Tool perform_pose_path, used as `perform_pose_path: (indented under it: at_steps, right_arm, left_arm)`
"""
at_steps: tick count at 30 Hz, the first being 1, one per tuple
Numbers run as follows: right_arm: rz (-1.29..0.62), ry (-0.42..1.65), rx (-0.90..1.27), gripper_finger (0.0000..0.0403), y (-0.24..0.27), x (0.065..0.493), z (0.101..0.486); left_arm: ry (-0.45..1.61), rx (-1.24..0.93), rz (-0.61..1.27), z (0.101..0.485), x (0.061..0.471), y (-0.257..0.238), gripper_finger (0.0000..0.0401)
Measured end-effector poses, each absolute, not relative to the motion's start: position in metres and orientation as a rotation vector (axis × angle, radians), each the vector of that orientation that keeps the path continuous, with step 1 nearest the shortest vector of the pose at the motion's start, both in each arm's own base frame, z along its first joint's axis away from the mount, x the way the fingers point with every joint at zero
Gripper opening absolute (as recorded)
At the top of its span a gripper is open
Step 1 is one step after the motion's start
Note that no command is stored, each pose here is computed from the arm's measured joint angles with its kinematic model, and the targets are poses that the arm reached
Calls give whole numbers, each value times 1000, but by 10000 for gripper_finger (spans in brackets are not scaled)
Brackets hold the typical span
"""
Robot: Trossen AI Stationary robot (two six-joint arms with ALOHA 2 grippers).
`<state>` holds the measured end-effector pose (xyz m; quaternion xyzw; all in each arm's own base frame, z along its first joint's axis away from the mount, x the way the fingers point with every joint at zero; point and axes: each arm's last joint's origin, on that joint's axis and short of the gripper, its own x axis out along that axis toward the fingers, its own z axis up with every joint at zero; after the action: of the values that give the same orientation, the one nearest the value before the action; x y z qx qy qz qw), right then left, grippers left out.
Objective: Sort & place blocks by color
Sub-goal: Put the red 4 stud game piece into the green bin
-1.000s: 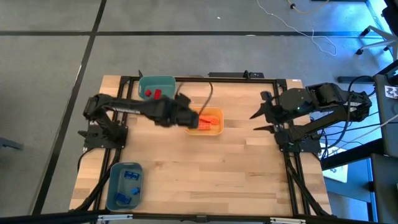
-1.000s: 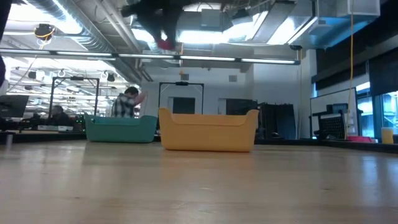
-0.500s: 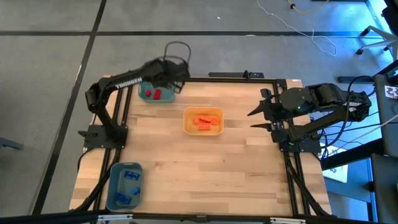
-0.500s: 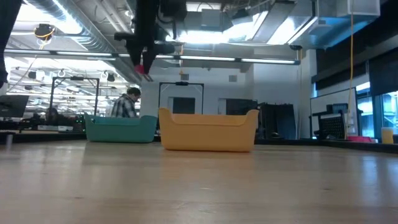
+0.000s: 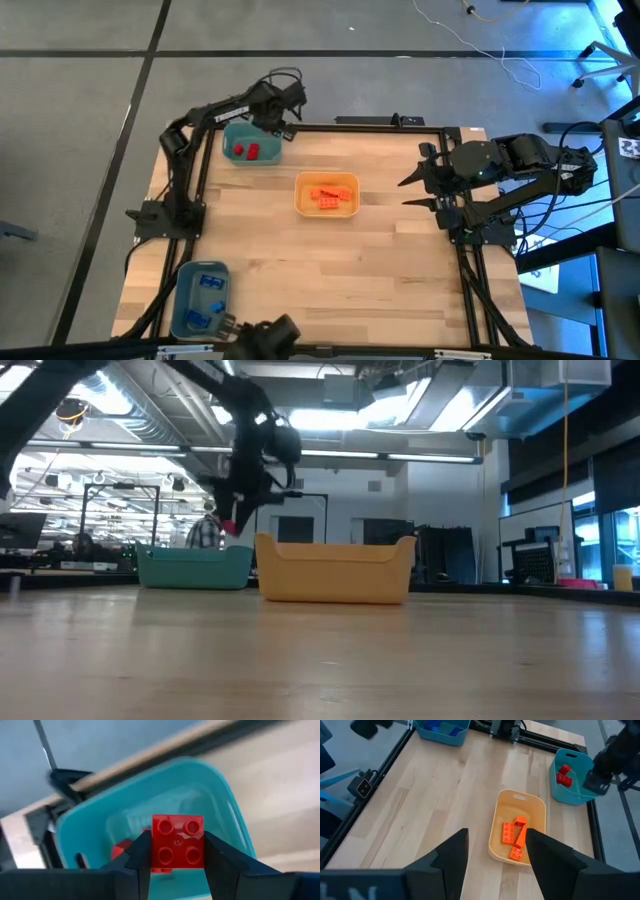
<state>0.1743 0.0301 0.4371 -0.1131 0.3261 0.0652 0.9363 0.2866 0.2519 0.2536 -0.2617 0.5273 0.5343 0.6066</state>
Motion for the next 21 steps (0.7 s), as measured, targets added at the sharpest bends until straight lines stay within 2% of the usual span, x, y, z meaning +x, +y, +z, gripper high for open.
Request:
perform_pose_path:
  at_steps: [11, 21]
  right_arm:
    - [133, 651, -229, 198, 30, 175, 438]
    - [131, 623, -225, 198, 31, 177, 440]
  left_arm:
    - [1461, -606, 1125, 180, 303, 268, 129]
    - [1482, -599, 1123, 166, 306, 272, 132]
